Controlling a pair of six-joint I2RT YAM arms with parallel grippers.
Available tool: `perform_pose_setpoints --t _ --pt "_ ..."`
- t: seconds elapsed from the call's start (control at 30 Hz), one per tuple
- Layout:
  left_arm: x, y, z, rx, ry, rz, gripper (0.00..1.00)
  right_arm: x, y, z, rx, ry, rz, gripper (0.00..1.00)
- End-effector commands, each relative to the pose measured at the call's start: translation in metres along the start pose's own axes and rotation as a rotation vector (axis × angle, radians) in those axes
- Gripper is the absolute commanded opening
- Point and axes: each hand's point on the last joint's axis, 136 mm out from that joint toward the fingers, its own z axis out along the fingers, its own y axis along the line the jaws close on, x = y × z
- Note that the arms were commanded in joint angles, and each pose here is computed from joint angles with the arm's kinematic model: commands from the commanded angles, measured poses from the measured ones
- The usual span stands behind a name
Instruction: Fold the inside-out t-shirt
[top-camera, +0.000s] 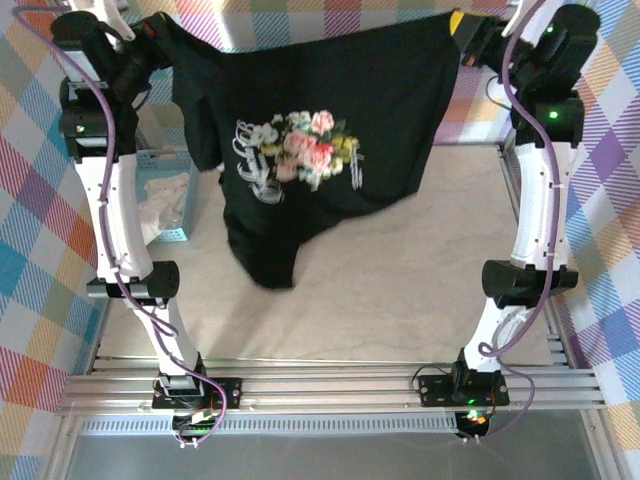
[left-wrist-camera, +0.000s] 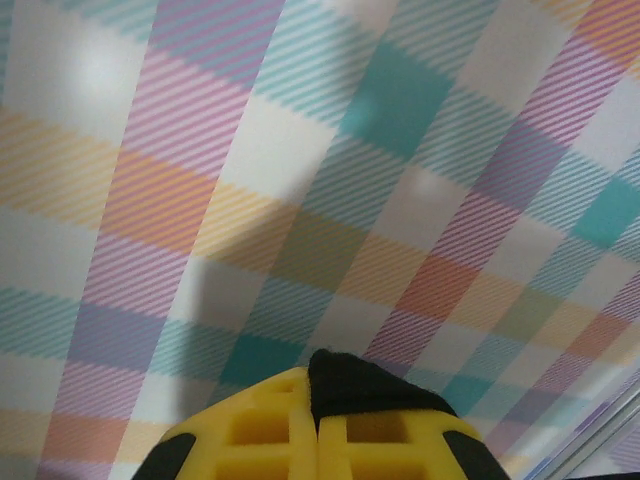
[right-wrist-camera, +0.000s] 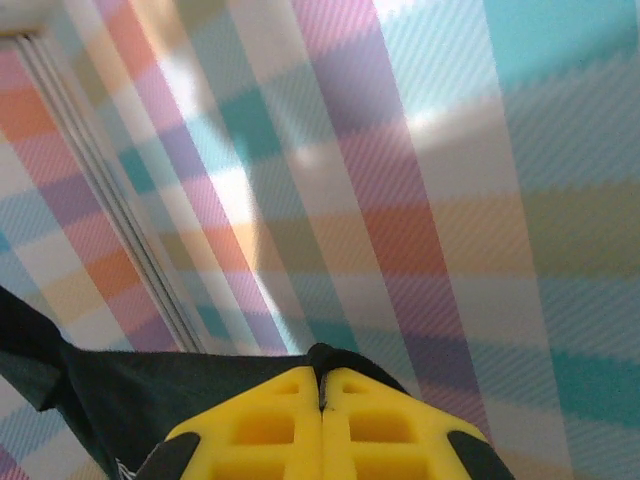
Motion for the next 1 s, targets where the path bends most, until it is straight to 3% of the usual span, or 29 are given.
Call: perform_pose_setpoints --t 0.0,0.13,0.27,0.37,0.53,0.67,0.8,0.9,0.97 --pt "-0.083 -0.061 -0.077 0.132 -0.255 0.056 0.0 -0.047 0.056 -0.036 -0.069 -0.098 -0.071 0.0" --pt "-0.082 -0.091 -0.117 0.224 -0.217 0.095 0.0 -0.035 0.065 -0.05 -0.058 -0.046 -0.091 0.0" --pt "-0.019 -0.095 -0.133 0.308 -0.014 0.071 0.0 0.025 0.052 -0.07 0.002 0.064 -0.078 0.0" --pt "0.064 -0.089 -0.154 0.378 0.157 -0.025 0.0 0.11 0.034 -0.098 0.081 0.194 -0.017 0.01" --pt "0.246 -0.076 -0.216 0.46 0.566 -0.175 0.0 0.264 0.02 -0.153 0.139 0.422 0.235 0.04" --pt "0.349 -0.035 -0.242 0.318 0.794 -0.256 0.0 0.376 -0.002 -0.186 0.24 0.608 0.439 0.02" --pt "0.393 -0.01 -0.24 0.208 0.888 -0.297 0.0 0.423 -0.018 -0.198 0.31 0.696 0.526 0.0" --pt "0.389 -0.008 -0.236 0.197 0.87 -0.258 0.0 0.411 -0.015 -0.195 0.294 0.685 0.497 0.0" --pt "0.366 -0.011 -0.233 0.199 0.813 -0.199 0.0 0.381 -0.009 -0.192 0.289 0.632 0.417 0.0"
